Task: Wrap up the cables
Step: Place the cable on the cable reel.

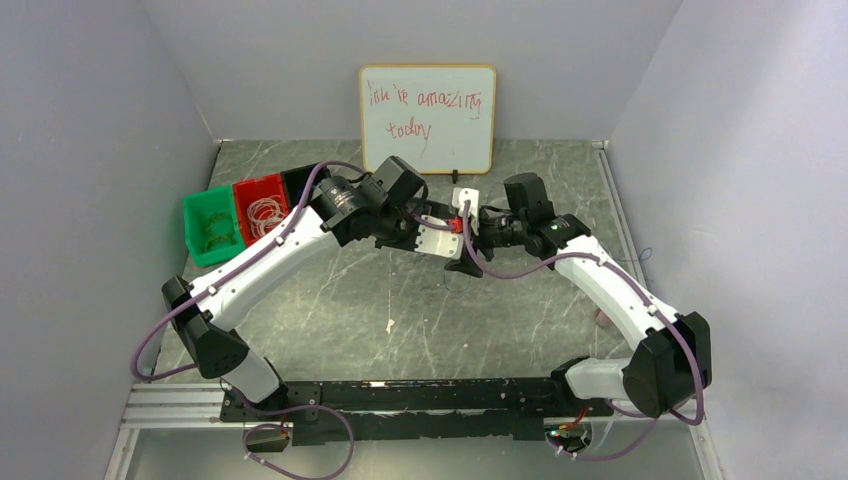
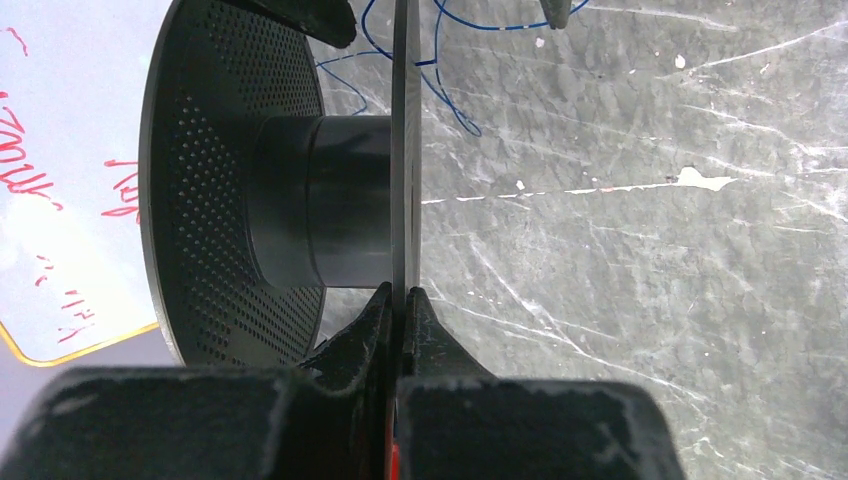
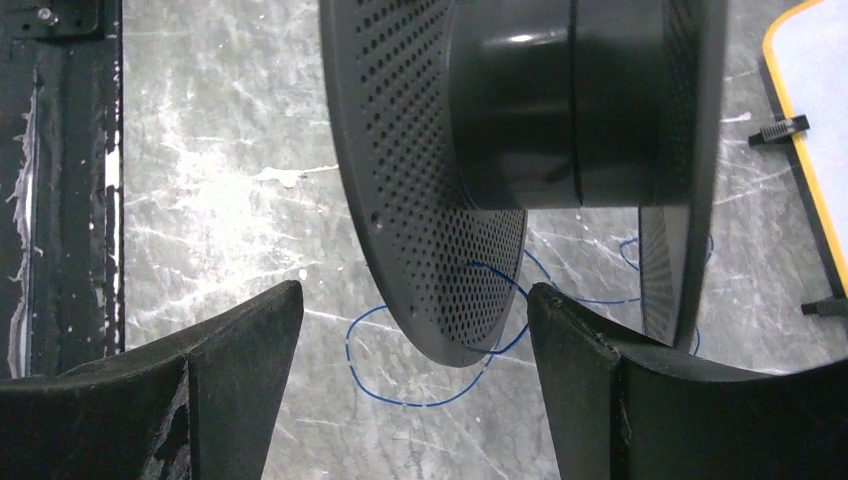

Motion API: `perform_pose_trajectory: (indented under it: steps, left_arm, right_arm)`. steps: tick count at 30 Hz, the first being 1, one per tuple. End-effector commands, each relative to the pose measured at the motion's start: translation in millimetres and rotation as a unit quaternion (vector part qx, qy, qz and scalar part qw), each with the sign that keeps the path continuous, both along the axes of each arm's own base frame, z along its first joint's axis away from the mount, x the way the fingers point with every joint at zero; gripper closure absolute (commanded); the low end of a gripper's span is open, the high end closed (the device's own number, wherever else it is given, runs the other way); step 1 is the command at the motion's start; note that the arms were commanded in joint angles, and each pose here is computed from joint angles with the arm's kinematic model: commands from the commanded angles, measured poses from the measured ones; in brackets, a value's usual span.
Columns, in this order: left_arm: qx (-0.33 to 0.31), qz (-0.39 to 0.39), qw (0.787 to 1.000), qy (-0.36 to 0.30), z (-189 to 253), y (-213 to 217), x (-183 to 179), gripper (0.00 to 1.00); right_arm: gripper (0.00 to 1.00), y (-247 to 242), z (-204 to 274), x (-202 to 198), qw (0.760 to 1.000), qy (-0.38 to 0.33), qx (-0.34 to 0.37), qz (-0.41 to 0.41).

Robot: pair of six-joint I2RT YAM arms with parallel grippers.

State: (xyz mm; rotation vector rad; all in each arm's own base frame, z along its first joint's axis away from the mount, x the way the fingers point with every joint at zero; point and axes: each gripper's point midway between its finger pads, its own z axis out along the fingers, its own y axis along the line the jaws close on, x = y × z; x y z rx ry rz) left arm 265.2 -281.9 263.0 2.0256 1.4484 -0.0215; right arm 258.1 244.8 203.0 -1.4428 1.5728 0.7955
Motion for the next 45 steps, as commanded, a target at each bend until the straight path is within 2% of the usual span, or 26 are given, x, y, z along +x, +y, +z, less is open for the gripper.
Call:
perform_pose_trajectory:
  steps: [1, 14, 22, 27, 32, 37, 42, 45]
  left_arm:
    - [-0.052, -0.002, 0.998, -0.039, 34, -14, 8, 0.97]
    - [-0.06, -0.013, 0.998, -0.02, 38, -14, -1, 0.97]
    - [-0.07, -0.01, 0.997, -0.016, 42, -18, 0, 0.97]
    - [-0.065, -0.021, 0.998, -0.009, 42, -17, -6, 0.98]
    - [-0.065, -0.028, 0.997, -0.006, 44, -16, -9, 0.98]
    - [-0.077, -0.012, 0.997, -0.02, 51, -19, -1, 0.97]
    - [-0.088, 0.008, 0.996, -0.026, 52, -21, 5, 0.98]
    - [-0.094, 0.016, 0.995, -0.027, 53, -22, 7, 0.97]
  right_arm:
    - [0.14, -2, 25, 21, 0.999, -0.016, 0.029, -0.042]
    - [0.15, -29, 32, 17, 0.996, 0.035, 0.079, 0.004]
    - [0.16, -21, 29, 23, 0.986, 0.112, 0.12, -0.031]
    - [0.16, -35, 27, 21, 0.989, 0.1, 0.109, -0.01]
    - [0.21, -61, 24, 26, 0.985, 0.122, 0.12, -0.01]
    - [0.24, -61, 2, 18, 0.98, 0.151, 0.127, -0.008]
    - [0.21, -61, -4, 36, 0.977, 0.12, 0.158, -0.079]
    - [0.2, -60, -6, 42, 0.967, 0.133, 0.183, -0.117]
